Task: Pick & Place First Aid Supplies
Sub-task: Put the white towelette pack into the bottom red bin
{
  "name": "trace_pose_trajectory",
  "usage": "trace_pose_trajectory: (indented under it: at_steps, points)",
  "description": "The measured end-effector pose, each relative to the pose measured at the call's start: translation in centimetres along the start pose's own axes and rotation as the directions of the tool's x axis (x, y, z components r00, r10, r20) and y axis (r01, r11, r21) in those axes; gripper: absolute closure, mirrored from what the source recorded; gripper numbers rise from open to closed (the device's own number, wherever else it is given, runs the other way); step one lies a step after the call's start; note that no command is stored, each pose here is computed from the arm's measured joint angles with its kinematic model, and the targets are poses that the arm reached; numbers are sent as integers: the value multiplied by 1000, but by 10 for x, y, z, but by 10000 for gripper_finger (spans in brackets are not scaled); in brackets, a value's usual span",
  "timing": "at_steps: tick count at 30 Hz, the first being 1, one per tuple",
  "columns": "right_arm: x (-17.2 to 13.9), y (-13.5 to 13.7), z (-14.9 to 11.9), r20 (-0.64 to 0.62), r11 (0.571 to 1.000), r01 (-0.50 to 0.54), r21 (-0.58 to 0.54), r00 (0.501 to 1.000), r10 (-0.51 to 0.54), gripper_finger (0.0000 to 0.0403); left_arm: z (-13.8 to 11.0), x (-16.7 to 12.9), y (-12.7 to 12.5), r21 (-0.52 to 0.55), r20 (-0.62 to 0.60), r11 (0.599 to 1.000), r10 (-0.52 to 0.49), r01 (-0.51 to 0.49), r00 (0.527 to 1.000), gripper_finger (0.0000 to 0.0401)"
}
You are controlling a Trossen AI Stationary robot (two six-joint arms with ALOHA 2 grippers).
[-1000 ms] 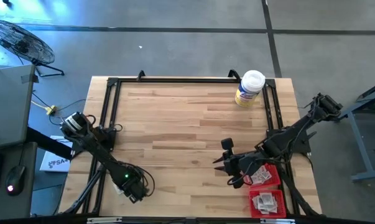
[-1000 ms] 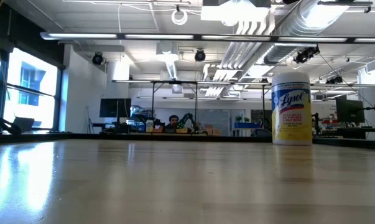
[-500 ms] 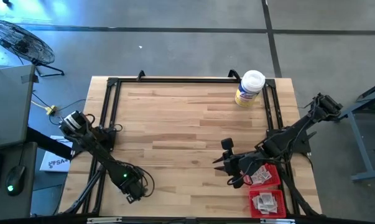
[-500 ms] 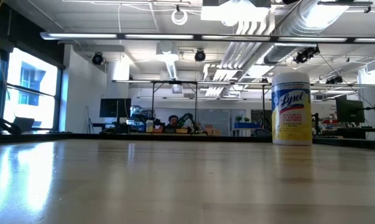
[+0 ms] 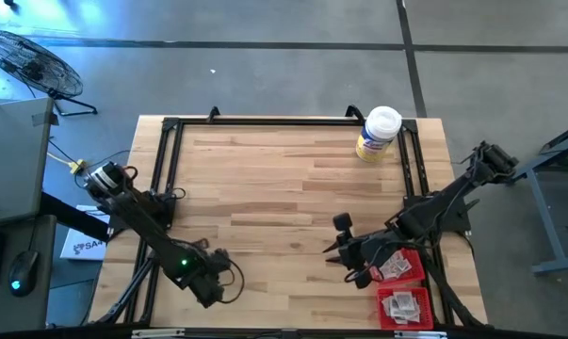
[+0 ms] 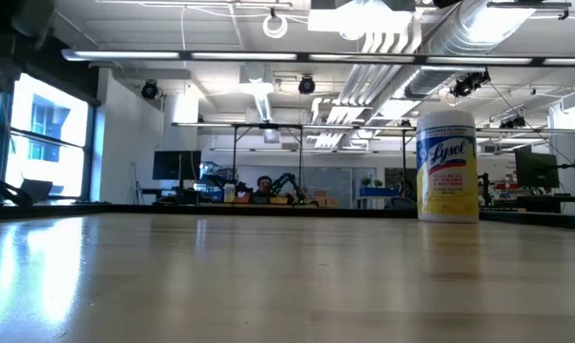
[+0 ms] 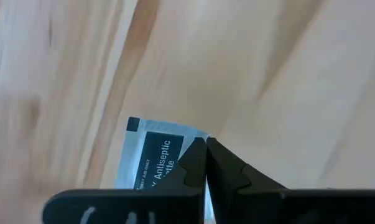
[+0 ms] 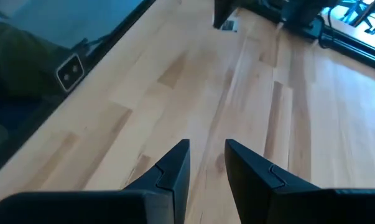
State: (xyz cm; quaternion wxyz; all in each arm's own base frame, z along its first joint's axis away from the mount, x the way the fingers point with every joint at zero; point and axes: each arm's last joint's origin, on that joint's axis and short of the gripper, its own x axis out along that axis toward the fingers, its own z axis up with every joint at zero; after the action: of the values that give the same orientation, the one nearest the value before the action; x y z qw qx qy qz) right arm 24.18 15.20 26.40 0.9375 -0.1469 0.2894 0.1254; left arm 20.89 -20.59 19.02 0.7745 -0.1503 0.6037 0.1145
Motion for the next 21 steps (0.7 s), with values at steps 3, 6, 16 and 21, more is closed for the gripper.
trace_pose_trajectory:
  at_steps: [3, 6, 16, 21]
  points:
    - [10, 5, -3, -23, 999, 1, -45, 1000, -2, 308, 17, -12, -9, 104, 177, 992, -91, 73, 980, 401]
    - [30, 11, -6, -25, 993, 1, -119, 1000, -4, 308, 40, -17, -20, 242, 325, 958, -230, 155, 917, 401]
    - [82, 20, 0, 175, 949, 70, -308, 985, -16, 258, 90, -12, -40, 518, 396, 779, -585, 353, 708, 401]
    - [88, 9, 9, 292, 954, 26, -298, 954, 65, 214, 96, -9, -44, 599, 419, 740, -615, 305, 668, 401]
